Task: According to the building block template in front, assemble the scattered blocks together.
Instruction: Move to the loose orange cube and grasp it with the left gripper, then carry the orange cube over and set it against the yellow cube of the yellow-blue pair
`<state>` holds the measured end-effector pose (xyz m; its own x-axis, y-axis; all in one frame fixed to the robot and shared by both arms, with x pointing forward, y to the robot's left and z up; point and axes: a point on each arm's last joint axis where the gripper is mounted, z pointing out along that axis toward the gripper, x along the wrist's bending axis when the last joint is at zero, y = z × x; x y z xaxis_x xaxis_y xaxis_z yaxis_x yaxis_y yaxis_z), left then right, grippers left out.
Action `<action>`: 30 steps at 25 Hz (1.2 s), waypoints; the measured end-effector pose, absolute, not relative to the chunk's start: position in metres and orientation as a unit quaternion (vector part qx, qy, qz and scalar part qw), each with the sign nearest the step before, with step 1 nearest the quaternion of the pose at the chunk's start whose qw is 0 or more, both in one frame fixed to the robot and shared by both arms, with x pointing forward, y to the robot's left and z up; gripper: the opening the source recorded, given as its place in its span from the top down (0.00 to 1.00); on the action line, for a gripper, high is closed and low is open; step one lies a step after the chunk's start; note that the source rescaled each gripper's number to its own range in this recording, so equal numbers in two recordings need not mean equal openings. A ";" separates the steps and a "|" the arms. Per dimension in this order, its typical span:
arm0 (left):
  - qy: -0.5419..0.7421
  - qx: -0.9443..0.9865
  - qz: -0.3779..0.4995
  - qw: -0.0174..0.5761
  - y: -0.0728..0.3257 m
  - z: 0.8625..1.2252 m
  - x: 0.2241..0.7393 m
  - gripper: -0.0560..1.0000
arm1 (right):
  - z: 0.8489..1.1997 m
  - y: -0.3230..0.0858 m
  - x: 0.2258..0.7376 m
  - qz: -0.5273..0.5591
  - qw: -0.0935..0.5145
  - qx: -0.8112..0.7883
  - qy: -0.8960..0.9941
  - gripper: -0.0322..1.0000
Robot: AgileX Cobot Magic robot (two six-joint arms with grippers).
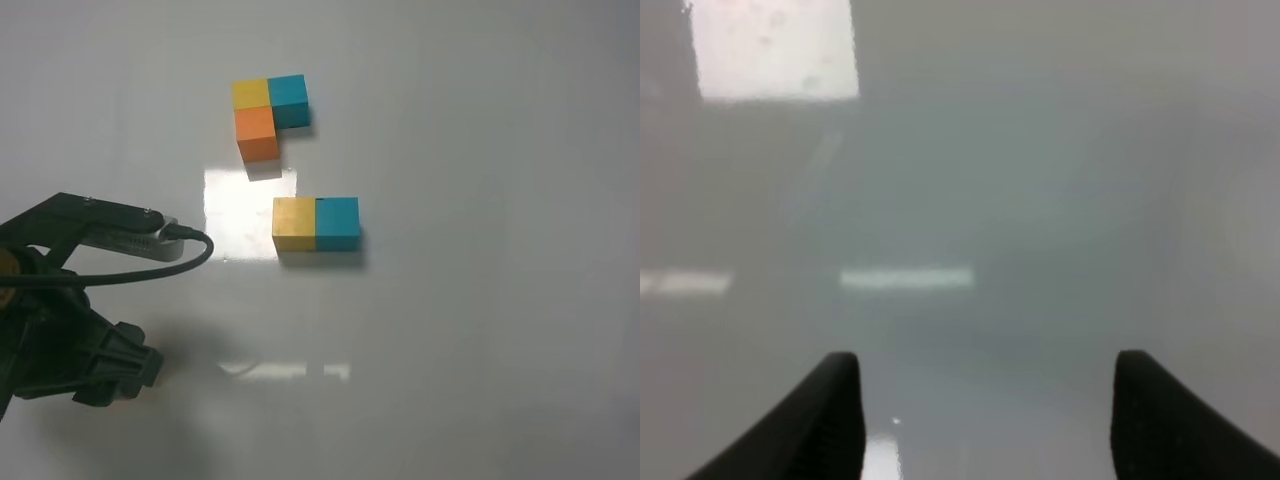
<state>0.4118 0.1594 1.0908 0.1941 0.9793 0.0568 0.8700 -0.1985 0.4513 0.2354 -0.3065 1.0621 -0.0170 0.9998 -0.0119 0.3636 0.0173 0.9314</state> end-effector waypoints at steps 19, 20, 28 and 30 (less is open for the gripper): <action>0.561 0.779 0.170 0.221 0.136 1.147 0.402 0.74 | 1.062 -0.306 0.235 0.399 0.399 0.577 0.591 0.59; 0.557 0.780 0.168 0.231 0.131 1.151 0.399 0.74 | 1.062 -0.306 0.235 0.399 0.399 0.577 0.591 0.59; 0.553 0.782 0.180 0.223 0.088 1.143 0.400 0.74 | 1.062 -0.306 0.235 0.399 0.399 0.577 0.591 0.59; 0.558 0.775 0.190 0.229 0.083 1.144 0.401 0.74 | 1.062 -0.306 0.235 0.399 0.399 0.577 0.591 0.59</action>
